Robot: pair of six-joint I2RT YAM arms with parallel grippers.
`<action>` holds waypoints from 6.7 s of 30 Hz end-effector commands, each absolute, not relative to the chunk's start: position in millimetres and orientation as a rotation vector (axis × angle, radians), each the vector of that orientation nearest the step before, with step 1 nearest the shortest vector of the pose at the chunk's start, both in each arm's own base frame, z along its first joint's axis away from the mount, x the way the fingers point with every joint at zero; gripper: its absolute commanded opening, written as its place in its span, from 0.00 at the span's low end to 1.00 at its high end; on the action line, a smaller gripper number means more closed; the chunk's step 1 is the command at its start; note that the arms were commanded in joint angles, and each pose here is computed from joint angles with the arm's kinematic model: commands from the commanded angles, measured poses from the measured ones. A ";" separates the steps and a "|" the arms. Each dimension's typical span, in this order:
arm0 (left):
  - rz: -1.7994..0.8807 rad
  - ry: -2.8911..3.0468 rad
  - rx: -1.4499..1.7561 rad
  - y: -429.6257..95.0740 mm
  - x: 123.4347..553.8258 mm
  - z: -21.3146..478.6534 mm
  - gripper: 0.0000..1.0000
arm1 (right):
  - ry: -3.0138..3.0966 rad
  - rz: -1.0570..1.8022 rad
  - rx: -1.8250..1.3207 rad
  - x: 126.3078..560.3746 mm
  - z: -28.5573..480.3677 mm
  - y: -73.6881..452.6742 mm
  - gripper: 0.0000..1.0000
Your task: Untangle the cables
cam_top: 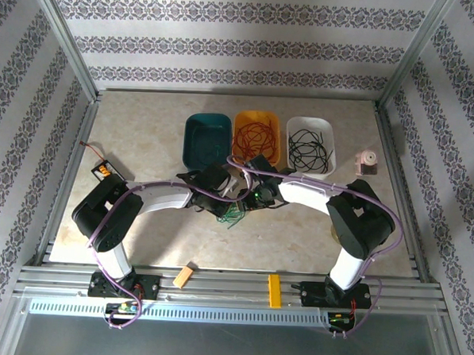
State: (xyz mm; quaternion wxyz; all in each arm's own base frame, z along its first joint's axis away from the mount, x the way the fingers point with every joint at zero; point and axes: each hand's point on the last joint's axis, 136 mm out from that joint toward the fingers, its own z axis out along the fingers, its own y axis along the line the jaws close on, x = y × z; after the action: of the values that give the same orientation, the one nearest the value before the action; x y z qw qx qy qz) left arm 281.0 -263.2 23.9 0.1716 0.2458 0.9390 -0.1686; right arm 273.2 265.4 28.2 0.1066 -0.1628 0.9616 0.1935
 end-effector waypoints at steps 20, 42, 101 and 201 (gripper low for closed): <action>-0.370 2.674 0.575 -229.5 276.4 19.2 0.00 | 2.654 0.031 0.207 308.3 53.6 107.6 0.00; -0.324 2.760 0.431 -198.1 275.7 5.8 0.00 | 2.394 0.301 0.671 290.1 102.9 19.6 0.00; -0.653 2.542 0.331 -221.0 291.5 87.6 0.62 | 2.693 0.988 -0.607 270.4 108.6 319.7 0.41; -0.138 2.787 0.052 -148.8 300.5 -2.4 0.34 | 2.670 -0.179 0.239 294.0 52.2 88.7 0.00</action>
State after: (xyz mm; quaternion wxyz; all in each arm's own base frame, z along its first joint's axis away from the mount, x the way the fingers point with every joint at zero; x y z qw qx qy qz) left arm 321.6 -177.7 18.7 0.2208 0.0310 0.9694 -0.1030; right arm 302.4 117.5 44.5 0.2198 0.0358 0.9741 -0.0403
